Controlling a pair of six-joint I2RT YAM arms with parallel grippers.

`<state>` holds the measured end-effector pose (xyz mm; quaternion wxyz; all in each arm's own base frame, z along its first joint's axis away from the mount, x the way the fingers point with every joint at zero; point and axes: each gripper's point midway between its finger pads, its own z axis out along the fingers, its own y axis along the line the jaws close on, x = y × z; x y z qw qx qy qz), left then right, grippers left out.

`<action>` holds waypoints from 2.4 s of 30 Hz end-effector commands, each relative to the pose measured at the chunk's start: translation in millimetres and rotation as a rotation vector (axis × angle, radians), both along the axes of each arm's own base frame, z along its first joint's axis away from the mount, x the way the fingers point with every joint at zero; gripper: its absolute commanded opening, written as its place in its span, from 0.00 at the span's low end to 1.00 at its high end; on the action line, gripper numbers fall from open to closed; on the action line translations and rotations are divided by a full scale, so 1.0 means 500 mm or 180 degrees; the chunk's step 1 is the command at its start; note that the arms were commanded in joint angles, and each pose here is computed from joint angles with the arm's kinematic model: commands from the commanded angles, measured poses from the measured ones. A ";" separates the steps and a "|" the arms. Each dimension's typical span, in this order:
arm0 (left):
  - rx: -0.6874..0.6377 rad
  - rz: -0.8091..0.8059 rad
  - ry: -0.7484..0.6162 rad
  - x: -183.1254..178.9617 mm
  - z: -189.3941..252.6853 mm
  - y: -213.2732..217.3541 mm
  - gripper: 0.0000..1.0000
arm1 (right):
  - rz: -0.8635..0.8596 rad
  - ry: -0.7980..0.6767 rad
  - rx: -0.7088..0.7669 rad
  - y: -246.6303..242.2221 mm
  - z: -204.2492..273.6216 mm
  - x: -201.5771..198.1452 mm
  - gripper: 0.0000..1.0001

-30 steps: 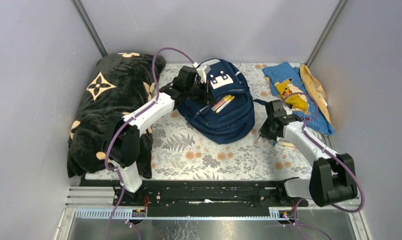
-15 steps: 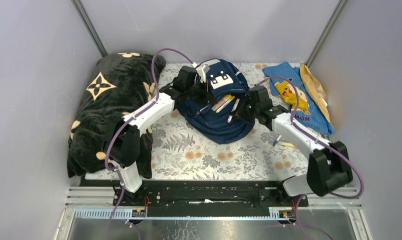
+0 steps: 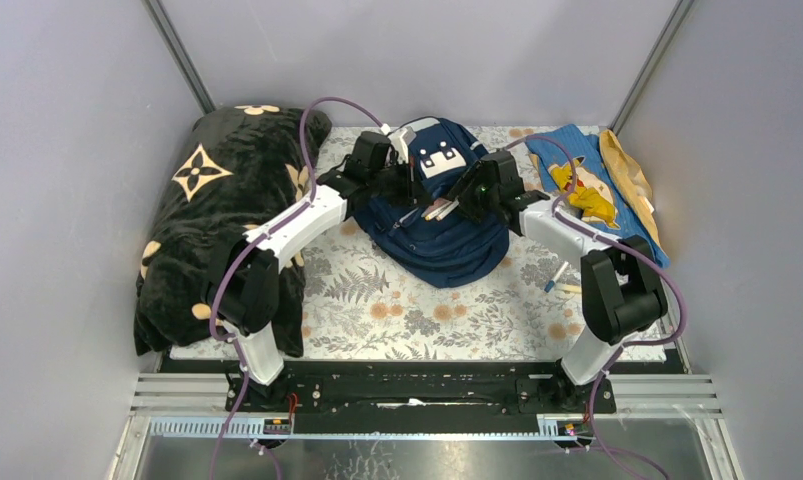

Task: Pack the student bag
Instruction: Place the stationery in the student bag, then pick up the stationery from the center of the board.

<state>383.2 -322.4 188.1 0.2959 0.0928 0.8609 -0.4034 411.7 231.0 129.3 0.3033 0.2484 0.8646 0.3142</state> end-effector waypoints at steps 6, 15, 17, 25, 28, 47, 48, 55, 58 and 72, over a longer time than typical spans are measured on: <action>0.0028 0.0064 -0.0264 0.009 0.063 0.022 0.00 | -0.0071 -0.0374 -0.0533 -0.083 0.120 -0.023 0.74; 0.0178 0.0087 -0.0351 0.015 0.053 0.034 0.00 | -0.1560 0.0516 -0.1724 -0.469 0.029 -0.212 0.89; 0.0222 0.0098 -0.0371 0.016 0.050 0.039 0.00 | -0.1718 0.0893 -0.1687 -0.507 -0.020 -0.259 0.89; 0.0170 0.0019 -0.0284 0.010 0.038 0.028 0.00 | -0.1610 0.0927 -0.1786 -0.557 -0.068 -0.224 0.87; 0.0163 0.0004 -0.0268 0.006 0.037 0.028 0.00 | -0.1501 0.0983 -0.1841 -0.566 -0.093 -0.192 0.80; 0.0140 0.0019 -0.0297 0.017 0.043 0.024 0.00 | -0.0953 0.1401 -0.1289 -0.499 -0.266 -0.161 0.51; 0.0131 0.0019 -0.0299 0.018 0.045 0.023 0.00 | -0.0951 0.1399 -0.1254 -0.495 -0.267 -0.161 0.46; 0.0096 0.0014 -0.0297 0.016 0.044 0.021 0.00 | -0.0898 0.1322 -0.1278 -0.492 -0.260 -0.172 0.11; 0.0050 -0.0015 -0.0270 0.014 0.043 0.016 0.00 | -0.0819 0.1279 -0.1224 -0.483 -0.238 -0.171 0.00; -0.0132 -0.0123 -0.0243 0.009 0.058 -0.003 0.00 | -0.0378 0.0134 -0.0499 -0.372 0.028 -0.136 0.00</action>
